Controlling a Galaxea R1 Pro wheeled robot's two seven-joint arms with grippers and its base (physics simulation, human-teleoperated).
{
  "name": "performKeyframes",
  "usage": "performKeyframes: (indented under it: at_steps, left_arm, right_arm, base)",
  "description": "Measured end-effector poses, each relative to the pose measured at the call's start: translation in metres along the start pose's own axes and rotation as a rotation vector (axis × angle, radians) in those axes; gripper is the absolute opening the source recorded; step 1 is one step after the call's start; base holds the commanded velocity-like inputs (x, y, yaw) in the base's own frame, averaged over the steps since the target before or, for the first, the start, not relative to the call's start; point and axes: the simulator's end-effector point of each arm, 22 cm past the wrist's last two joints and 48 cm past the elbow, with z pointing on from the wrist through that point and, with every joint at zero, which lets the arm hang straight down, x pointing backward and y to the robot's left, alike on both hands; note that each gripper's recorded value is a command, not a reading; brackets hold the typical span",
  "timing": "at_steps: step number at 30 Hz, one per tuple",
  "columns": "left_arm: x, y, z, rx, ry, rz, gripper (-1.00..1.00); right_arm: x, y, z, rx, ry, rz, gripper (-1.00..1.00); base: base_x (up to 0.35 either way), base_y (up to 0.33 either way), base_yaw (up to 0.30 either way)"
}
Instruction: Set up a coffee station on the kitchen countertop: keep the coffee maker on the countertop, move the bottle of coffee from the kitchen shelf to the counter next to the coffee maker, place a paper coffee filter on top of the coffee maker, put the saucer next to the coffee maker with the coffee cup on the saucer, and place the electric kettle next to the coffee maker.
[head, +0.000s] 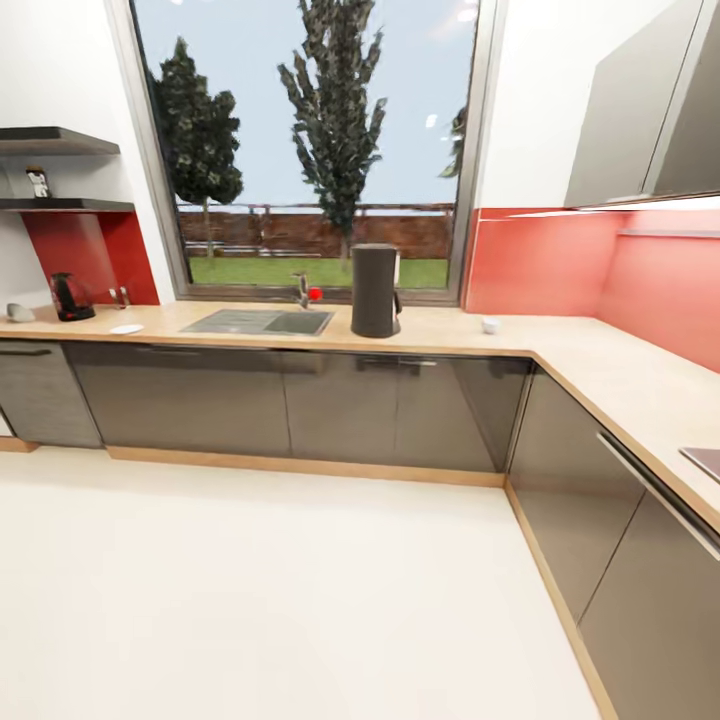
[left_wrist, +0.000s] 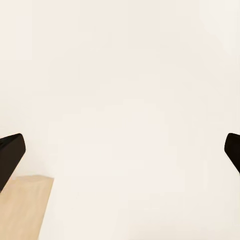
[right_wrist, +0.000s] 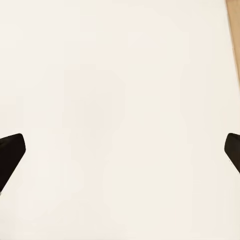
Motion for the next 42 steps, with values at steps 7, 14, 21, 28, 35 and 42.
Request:
performKeyframes:
  at_steps: [7,14,21,28,35,42]
  left_arm:
    - [0.0,0.0,0.0,0.0,0.0,0.0,1.0]
    - [0.0001,0.0002,0.0,0.0,0.0,-0.001,1.0]
    - [0.0001,0.0002,-0.0001,0.0,0.0,-0.001,1.0]
    - [0.0,0.0009,0.0,-0.001,0.0,-0.001,1.0]
    - [0.0,0.0011,0.0,-0.002,0.0,-0.001,1.0]
    - [0.0,0.0011,0.0,-0.002,0.0,-0.001,1.0]
  right_arm:
    - [0.0005,0.0005,0.0,-0.001,0.001,-0.002,1.0]
    - [0.0006,0.0012,0.0,-0.002,0.001,-0.001,1.0]
    - [0.0006,0.0015,0.0,-0.002,0.001,-0.001,1.0]
    - [0.0006,0.0016,0.0,-0.002,0.001,-0.001,1.0]
    - [0.0006,0.0016,0.0,-0.002,0.001,-0.001,1.0]
    - [0.0006,0.0016,0.0,-0.002,0.001,-0.001,1.0]
  base:
    - [0.339,-0.001,0.106]
    - [0.339,0.0,0.218]
    - [0.339,0.0,0.269]
    - [0.339,0.0,0.275]
    - [0.339,0.023,0.275]
    - [0.339,0.069,0.275]
